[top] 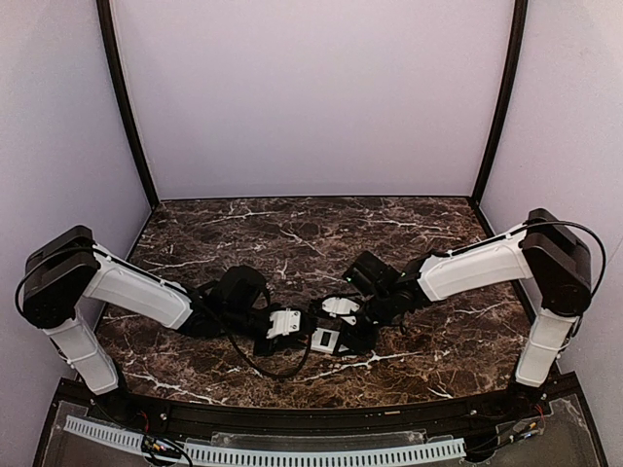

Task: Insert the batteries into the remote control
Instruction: Load the battery into the battery compartment.

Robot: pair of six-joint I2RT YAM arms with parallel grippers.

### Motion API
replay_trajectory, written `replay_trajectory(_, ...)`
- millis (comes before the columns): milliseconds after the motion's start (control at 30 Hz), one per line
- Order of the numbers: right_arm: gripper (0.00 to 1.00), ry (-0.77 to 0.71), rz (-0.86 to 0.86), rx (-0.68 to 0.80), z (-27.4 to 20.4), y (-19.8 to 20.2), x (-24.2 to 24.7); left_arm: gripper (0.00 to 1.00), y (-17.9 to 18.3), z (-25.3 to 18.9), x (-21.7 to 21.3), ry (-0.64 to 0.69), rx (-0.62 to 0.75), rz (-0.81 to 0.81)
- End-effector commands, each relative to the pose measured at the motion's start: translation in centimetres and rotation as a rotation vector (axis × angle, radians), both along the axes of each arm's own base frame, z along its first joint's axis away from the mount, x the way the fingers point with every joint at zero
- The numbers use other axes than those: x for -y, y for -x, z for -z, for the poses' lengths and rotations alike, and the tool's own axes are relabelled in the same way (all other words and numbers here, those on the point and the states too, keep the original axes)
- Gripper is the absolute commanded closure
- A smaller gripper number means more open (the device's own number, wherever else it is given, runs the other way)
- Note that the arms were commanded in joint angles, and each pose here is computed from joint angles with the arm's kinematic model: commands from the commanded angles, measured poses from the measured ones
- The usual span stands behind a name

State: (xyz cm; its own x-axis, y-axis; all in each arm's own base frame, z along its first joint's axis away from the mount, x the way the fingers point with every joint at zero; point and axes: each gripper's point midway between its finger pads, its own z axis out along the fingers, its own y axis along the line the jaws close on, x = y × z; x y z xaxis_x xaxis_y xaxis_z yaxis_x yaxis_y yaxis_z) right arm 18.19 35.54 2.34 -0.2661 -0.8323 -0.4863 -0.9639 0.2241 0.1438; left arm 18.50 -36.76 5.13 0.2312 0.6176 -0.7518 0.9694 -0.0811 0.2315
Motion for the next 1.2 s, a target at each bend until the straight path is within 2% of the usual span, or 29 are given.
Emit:
replay_trajectory(0,0.73,0.084,-0.051,-0.082,2.3,2.6,1.2,0.87,-0.1,-0.1,0.5,0.003,0.006,0.01)
replay_trajectory(600,0.75,0.093,-0.052,-0.095,2.7,2.8,1.3,0.91,-1.1,1.1,0.5,-0.052,0.024,-0.005)
replay_trajectory(1167,0.76,0.094,-0.055,-0.098,2.7,2.9,1.3,0.92,-1.2,1.9,0.7,-0.037,-0.008,-0.001)
